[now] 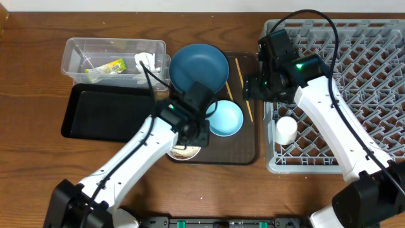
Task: Sort waste into correct bins and load items into the dishwasher rack
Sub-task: 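Move left gripper to the pink bowl and grasp its rim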
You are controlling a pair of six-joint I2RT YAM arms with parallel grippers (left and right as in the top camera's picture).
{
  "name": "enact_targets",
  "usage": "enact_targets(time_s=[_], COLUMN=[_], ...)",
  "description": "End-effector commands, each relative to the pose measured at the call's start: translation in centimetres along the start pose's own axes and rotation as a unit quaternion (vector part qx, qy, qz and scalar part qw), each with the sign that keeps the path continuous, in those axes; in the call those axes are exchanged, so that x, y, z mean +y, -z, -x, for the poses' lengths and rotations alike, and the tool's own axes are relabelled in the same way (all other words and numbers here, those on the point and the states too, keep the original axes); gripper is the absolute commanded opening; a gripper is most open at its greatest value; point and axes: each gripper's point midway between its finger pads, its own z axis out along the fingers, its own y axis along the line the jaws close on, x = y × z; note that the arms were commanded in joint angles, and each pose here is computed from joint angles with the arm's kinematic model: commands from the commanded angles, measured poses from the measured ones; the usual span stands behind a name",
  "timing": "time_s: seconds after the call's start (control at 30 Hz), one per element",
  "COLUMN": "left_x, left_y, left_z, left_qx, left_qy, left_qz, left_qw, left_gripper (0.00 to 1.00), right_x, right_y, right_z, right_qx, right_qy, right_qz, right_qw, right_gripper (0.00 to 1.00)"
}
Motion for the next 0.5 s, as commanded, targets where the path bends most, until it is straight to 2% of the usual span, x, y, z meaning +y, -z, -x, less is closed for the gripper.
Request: enact_targets(time_s=[0.0, 0.23, 0.47], left_x=[0.2, -1.0, -0.2], left_y=[-1.3, -3.5, -6.0], left_z=[-0.8, -2.5, -3.4], left_qx=[-0.011, -0.007, 0.016], left_qy=[-0.005, -0.065, -0.07], left_qz=[0.022, 0.022, 0.048], left_qw=[1.0, 0.998, 0.996], left_gripper=[0.41, 0.41, 0.41], right_x=[-0.5, -0.5, -0.5], right_y=[-0.4, -0.4, -0.4], right_z=[-0.1, -0.3, -0.4], right_qx=[0.004, 0.007, 0.01], right_qy=[0.0, 0.001, 0.002], right_qz=[-0.008, -0.009, -0.01], right_qw=[1.0, 1.0, 1.0], right_gripper=[0.73, 0.73, 0.73])
